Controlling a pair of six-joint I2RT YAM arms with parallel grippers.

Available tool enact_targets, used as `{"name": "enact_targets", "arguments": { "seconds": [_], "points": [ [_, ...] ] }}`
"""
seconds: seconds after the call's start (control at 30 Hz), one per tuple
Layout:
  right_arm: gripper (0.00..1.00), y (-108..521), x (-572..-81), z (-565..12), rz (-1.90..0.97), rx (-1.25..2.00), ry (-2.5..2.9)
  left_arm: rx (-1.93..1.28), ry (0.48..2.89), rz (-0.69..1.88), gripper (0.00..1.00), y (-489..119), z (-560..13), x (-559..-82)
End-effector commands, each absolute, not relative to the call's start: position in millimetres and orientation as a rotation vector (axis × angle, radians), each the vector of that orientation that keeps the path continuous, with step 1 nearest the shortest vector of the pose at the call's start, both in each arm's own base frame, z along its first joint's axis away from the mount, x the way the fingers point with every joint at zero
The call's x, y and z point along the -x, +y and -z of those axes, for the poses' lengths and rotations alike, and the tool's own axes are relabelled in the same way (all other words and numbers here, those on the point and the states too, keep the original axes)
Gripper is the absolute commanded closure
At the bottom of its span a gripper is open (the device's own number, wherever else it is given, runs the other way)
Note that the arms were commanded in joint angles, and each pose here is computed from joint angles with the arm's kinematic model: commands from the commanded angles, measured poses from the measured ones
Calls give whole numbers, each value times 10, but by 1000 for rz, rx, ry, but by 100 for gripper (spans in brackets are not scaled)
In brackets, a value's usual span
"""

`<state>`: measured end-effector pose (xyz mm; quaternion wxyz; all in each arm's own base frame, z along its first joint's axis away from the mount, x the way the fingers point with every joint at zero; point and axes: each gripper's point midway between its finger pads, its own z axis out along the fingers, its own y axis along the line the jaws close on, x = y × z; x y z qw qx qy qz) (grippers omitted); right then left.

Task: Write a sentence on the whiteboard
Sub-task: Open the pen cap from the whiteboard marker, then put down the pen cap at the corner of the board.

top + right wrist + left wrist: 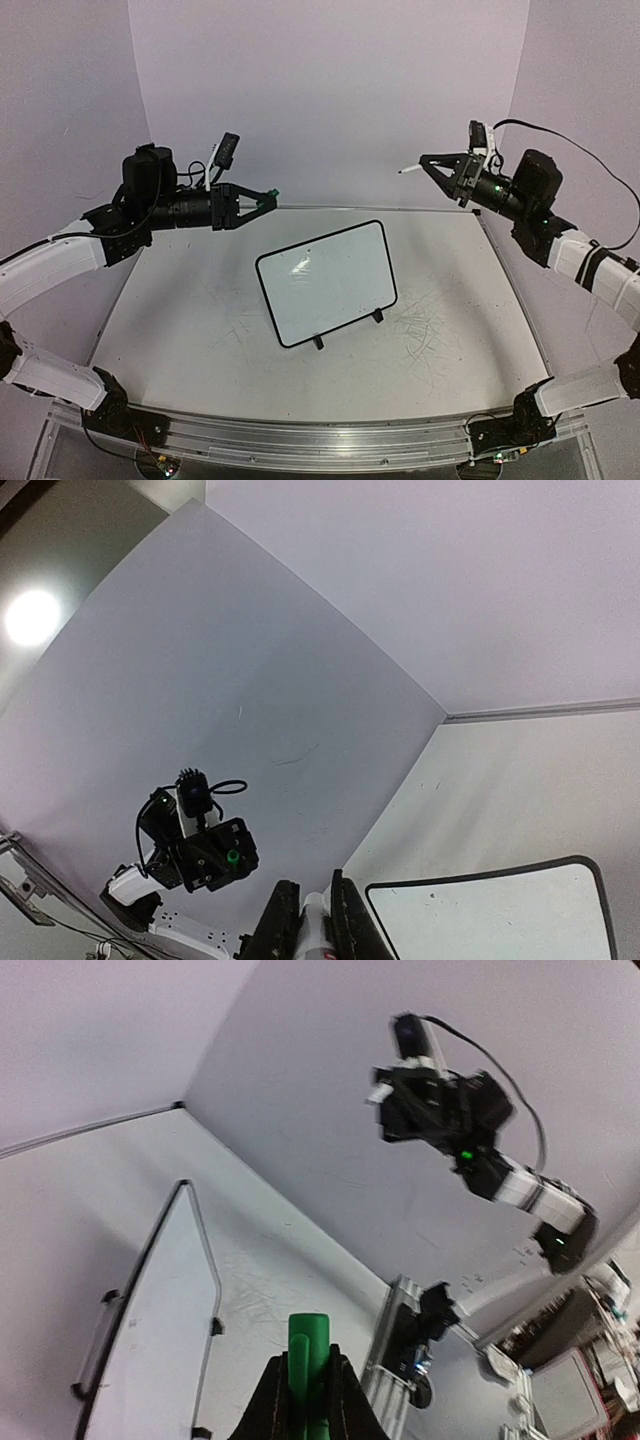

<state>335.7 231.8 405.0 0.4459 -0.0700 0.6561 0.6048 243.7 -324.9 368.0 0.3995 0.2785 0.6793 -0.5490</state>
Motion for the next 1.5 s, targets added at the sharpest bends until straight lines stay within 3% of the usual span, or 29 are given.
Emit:
{"name": "enact_targets", "arguments": {
  "seconds": [0.0, 0.1, 0.2, 0.37, 0.63, 1.0, 1.27, 1.47],
  "points": [
    [100, 2283, -3279, -3996, -1466, 187, 1633, -305, 1923, 911, 100, -2658, -3439, -3078],
    [100, 2272, -3279, -3936, -1450, 178, 1651, -33, 2044, 563, 100, -2097, -3084, -3345],
    [100, 2262, -3296, -3924, -1422, 179, 1665, 98, 2137, 415, 100, -1782, -2677, -3401],
    [100, 2250, -3302, -3913, -1407, 173, 1679, 212, 2317, 363, 100, -1523, -1910, -3434],
    [100, 2225, -3277, -3863, -1392, 160, 1695, 142, 2553, 447, 100, -1665, -1036, -3316],
    [100, 2217, -3284, -3792, -1391, 143, 1714, 114, 2768, 193, 100, -1445, -359, -3211],
    [100, 2236, -3299, -3767, -1392, 146, 1723, 34, 2844, -21, 98, -1212, -363, -3088],
    [100, 2239, -3311, -3727, -1389, 144, 1731, -128, 3033, -16, 91, -1247, -244, -2798]
  ]
}}
